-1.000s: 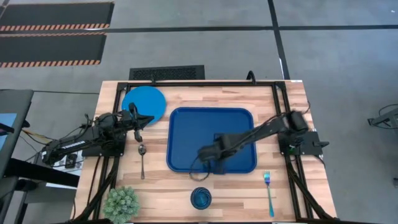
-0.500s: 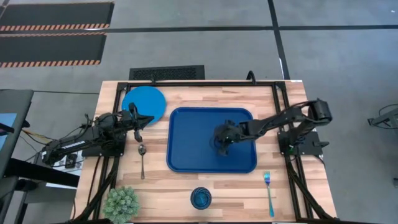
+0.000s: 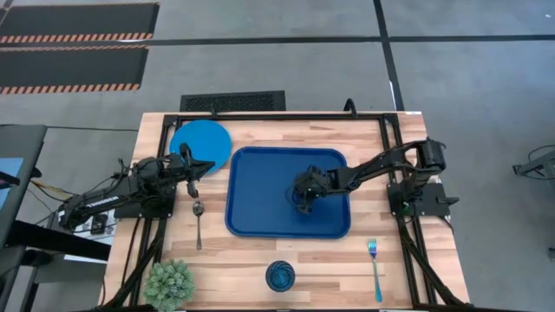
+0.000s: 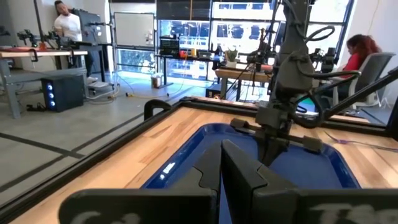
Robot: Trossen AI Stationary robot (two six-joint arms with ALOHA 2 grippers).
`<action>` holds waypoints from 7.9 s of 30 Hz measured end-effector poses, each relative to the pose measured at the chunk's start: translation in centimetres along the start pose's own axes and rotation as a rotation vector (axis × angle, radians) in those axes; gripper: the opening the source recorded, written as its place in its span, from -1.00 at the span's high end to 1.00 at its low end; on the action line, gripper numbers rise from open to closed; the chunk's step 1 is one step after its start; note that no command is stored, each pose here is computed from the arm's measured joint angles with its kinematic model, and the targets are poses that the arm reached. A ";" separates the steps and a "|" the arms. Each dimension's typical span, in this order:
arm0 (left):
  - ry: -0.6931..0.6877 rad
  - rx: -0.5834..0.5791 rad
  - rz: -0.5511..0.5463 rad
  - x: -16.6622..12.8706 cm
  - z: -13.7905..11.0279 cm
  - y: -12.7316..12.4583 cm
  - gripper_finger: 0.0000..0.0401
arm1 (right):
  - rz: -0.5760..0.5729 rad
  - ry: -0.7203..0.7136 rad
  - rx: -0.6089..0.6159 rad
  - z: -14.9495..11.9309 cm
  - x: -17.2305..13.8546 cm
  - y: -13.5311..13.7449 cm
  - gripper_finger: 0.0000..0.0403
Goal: Pick and place plate/cup/fork/spoon on tray
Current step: Move the dark blue tray to the center of the table, then put the blue plate in the middle of the dark blue tray
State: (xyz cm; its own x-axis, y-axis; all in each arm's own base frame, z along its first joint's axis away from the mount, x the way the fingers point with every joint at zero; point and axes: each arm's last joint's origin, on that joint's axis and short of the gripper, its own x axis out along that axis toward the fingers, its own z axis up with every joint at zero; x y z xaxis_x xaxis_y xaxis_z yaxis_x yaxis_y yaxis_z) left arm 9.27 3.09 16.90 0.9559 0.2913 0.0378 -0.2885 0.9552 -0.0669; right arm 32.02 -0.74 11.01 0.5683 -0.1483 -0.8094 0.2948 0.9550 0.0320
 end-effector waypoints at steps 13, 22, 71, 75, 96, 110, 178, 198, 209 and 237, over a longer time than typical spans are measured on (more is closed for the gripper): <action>0.000 -0.086 0.000 0.0 0.0 0.0 1.00 | 0.112 0.036 -0.227 -0.4 0.4 0.3 0.98; 0.000 -0.065 0.000 0.0 0.0 0.0 1.00 | 0.156 0.028 -0.256 -0.1 -0.3 0.0 0.95; 0.097 -0.027 0.003 0.6 -0.8 0.1 1.00 | -0.098 0.759 -0.006 -7.1 -10.3 -4.9 0.97; 0.097 -0.027 0.004 0.6 -0.8 0.1 1.00 | -0.133 0.758 -0.018 -6.8 -9.7 -5.0 0.97; 0.097 -0.051 0.005 0.6 -0.8 0.1 1.00 | -0.169 0.638 -0.051 -5.4 -9.1 -5.0 0.94; 0.116 -0.059 -0.045 0.5 -0.6 -0.1 1.00 | -0.193 0.553 -0.015 -4.1 -12.0 -5.1 0.94; 1.223 0.137 0.441 8.6 -1.6 1.5 0.06 | 0.085 -0.914 -0.299 1.9 -13.5 -6.2 0.95; 1.370 0.277 0.521 9.6 -4.8 2.0 0.26 | 0.084 -0.913 -0.301 1.9 -13.5 -6.2 0.95; 1.383 0.378 0.524 9.2 -4.4 2.1 0.94 | 0.086 -0.913 -0.297 1.9 -13.5 -6.2 0.95; 0.889 0.453 0.297 12.2 8.5 -7.9 1.00 | -0.019 -0.786 -0.243 0.7 -14.7 -6.7 0.96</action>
State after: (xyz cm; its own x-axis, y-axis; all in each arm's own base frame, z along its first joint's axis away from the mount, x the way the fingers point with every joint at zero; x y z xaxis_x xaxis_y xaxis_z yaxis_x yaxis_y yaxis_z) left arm 22.78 -0.46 26.34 0.4858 0.5495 -0.6797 -0.3373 0.8353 0.4342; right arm 22.24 -5.16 23.13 0.9636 -0.2150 -0.1591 0.1862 0.9662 -0.1781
